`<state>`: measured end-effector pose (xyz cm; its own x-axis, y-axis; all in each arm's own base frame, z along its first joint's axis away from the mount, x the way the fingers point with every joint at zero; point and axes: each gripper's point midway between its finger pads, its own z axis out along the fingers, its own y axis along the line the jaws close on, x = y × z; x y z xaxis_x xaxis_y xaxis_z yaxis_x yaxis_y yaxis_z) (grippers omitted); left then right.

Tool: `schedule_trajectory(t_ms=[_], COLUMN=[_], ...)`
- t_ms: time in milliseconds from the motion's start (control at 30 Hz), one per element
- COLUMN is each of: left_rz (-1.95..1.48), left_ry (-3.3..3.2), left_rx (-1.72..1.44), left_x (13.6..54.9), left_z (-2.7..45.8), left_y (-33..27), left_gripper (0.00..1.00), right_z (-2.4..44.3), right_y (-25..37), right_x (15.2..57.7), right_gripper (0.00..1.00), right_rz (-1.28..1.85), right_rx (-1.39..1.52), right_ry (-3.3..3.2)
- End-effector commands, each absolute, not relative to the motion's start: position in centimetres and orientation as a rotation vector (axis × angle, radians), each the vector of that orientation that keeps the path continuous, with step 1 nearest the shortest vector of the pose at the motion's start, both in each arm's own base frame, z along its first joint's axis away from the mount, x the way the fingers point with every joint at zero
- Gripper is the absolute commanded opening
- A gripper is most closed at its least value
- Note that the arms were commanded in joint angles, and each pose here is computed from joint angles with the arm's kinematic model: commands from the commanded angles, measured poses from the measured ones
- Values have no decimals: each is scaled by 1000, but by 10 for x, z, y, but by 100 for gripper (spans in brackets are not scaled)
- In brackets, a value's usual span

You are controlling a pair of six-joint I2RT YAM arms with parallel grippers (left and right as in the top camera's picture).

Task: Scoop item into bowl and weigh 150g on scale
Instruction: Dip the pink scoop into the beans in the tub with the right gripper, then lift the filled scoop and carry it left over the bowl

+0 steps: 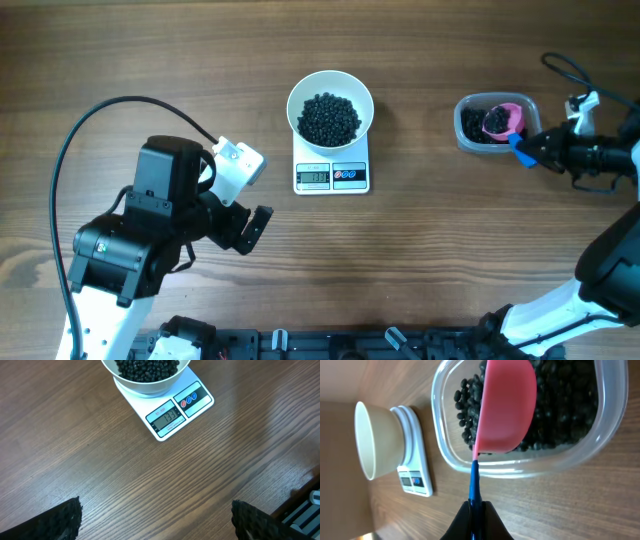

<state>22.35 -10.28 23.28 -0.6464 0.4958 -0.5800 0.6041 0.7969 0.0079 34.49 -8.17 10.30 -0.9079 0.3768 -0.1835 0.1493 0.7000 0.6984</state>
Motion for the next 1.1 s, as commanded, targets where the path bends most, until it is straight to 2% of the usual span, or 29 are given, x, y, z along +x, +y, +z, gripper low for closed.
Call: schedule_trajectory(t_ms=[0,433,633,867,1067], left_rz=[-256,-257,-256,-256,-256], left_ry=[2378,2377,2378,2378,2378], left_rx=[830,830,830,830,830], left_x=[225,225,225,225,225], left_z=[240,240,240,240,240], left_y=[-104,-104,-104,-104,-104], left_gripper=[100,100,100,100,100], right_z=[110,135,165,194,197], right_y=[-75,-67,-48,5,56], right_x=[344,336,347,351,355], right_gripper=[4,4,4,5,4], right_rz=[1133,1339,1470,1563,1653], right_rx=[384,440,367,181,70], right_ry=[2540,2407,2252,2217,2267])
